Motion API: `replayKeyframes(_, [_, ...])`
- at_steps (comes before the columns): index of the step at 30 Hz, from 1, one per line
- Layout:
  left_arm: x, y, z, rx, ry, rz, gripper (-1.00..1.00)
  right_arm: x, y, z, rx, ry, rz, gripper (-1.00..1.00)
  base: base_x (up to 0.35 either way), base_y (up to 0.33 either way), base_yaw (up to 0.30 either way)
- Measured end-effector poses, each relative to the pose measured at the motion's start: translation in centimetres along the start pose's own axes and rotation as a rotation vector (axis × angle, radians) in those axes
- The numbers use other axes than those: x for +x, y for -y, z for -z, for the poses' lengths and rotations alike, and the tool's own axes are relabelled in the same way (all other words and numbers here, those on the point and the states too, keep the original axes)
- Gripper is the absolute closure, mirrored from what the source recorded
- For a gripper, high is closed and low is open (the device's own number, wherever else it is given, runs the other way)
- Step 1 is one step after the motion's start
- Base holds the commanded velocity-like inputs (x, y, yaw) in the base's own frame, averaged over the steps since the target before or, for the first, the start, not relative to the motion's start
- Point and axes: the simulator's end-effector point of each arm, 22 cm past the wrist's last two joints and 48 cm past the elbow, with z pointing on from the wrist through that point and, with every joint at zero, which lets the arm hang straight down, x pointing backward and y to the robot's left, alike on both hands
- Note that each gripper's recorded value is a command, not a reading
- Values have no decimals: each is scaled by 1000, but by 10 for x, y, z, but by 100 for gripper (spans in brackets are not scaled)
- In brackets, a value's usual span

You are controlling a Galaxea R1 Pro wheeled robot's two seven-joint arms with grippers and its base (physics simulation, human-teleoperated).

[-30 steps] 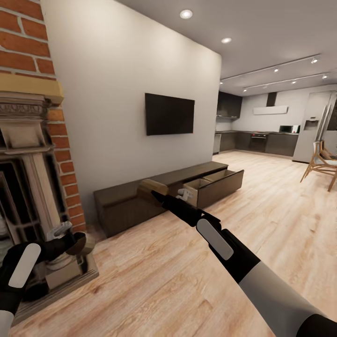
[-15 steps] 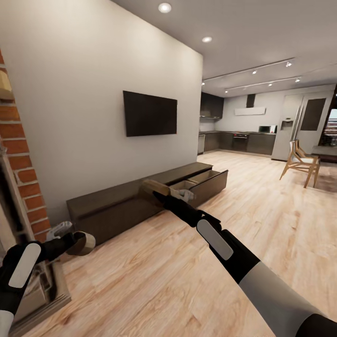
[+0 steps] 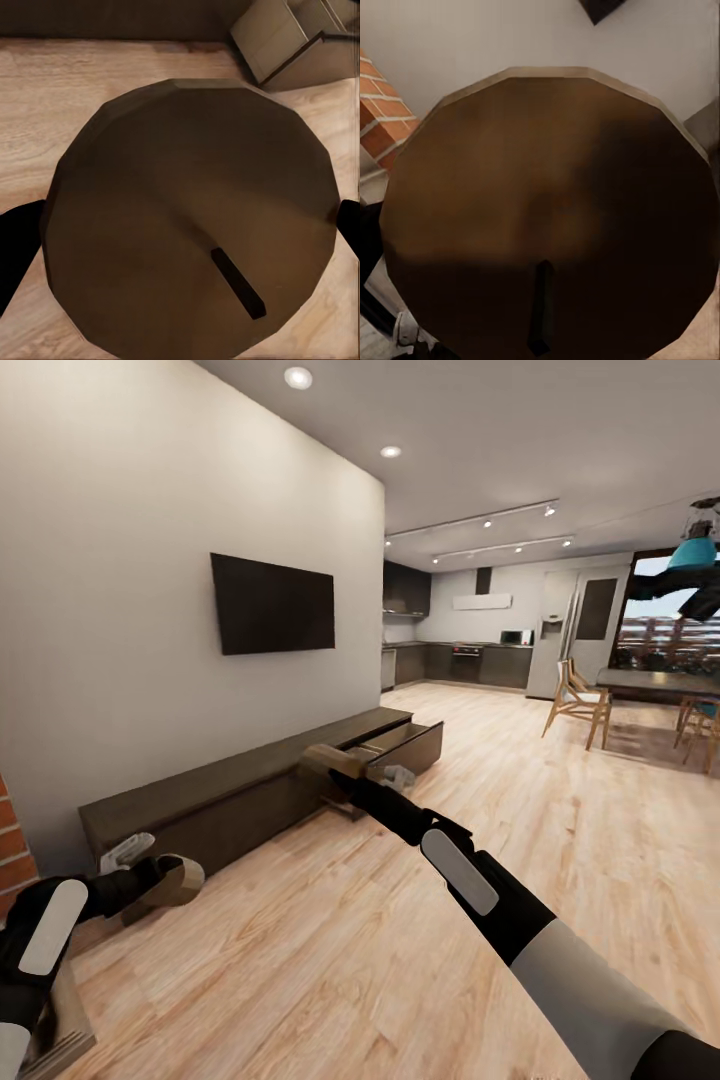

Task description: Place each of the two pumpkins and all three candles from the living room inside a cabinet in the living room (use any cabinet), then make sure every cabinet is closed, and position the cauldron so it is next to a table in the living room.

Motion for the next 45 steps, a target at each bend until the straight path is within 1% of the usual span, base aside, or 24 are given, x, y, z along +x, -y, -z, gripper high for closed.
replayKeyframes(5, [-1,2,1,4,4,-1,100,0,2,0,2,0,-22,100,0,0,-279])
replayKeyframes(10, [-2,2,2,6,6,-1,100,-1,1,1,2,2,-32,100,0,0,-279])
replayKeyframes(14, [-3,3,3,8,8,-2,100,-1,1,1,3,3,-33,100,0,0,-279])
replayKeyframes(20, [-4,4,4,9,9,-2,100,3,11,2,23,-5,-39,100,0,0,-279])
replayKeyframes(36, [-6,6,7,13,15,-3,100,1,9,2,23,-3,-37,100,0,0,-279])
replayKeyframes(45, [-8,7,8,15,18,-2,100,2,12,3,32,-5,-37,100,0,0,-279])
